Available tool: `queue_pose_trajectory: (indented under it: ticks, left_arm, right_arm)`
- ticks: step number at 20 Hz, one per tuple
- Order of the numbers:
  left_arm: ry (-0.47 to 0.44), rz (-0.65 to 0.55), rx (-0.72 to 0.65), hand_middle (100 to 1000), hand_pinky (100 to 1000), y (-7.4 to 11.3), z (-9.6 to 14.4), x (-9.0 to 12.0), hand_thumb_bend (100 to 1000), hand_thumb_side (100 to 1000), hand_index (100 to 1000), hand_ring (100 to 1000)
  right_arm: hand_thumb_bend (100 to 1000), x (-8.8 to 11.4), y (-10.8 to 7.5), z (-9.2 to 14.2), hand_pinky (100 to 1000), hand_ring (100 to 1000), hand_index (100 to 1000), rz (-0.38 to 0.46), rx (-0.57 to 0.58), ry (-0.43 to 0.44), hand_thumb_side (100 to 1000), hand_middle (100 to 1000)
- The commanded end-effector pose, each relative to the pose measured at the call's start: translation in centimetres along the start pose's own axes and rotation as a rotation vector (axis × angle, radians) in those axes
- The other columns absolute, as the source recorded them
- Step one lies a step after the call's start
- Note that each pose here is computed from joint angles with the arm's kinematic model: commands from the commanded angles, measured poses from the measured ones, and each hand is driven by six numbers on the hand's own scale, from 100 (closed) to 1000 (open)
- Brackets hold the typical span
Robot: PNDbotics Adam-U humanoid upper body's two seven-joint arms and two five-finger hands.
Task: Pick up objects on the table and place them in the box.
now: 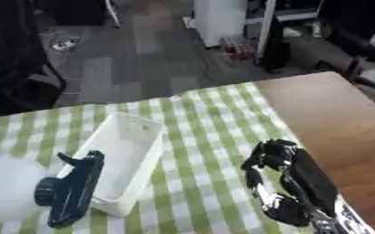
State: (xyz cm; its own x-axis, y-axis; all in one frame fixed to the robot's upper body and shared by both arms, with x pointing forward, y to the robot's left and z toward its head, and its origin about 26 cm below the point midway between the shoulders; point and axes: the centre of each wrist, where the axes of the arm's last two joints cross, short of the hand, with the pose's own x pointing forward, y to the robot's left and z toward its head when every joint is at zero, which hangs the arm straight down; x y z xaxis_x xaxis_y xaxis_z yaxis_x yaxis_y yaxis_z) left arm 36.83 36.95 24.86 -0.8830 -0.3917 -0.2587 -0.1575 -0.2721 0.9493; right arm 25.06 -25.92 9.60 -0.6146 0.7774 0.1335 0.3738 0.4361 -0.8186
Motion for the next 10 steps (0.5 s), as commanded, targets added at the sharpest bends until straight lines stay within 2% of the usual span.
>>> queue_pose_trajectory:
  ticks: [1,10]
  left_arm:
    - [-0.03,-0.069,-0.049,100,100,1.1,0.2,-0.5,100,502,236,100]
    - [0.055,-0.154,-0.045,100,100,0.5,1.4,-1.8,100,502,232,100]
  right_arm:
    - [100,-0.3,-0.9,-0.5,506,389,562,0.012,-0.014,-0.027,1000,455]
    - [100,-0.8,-1.8,-1.8,510,391,568,-0.001,-0.023,-0.072,1000,459]
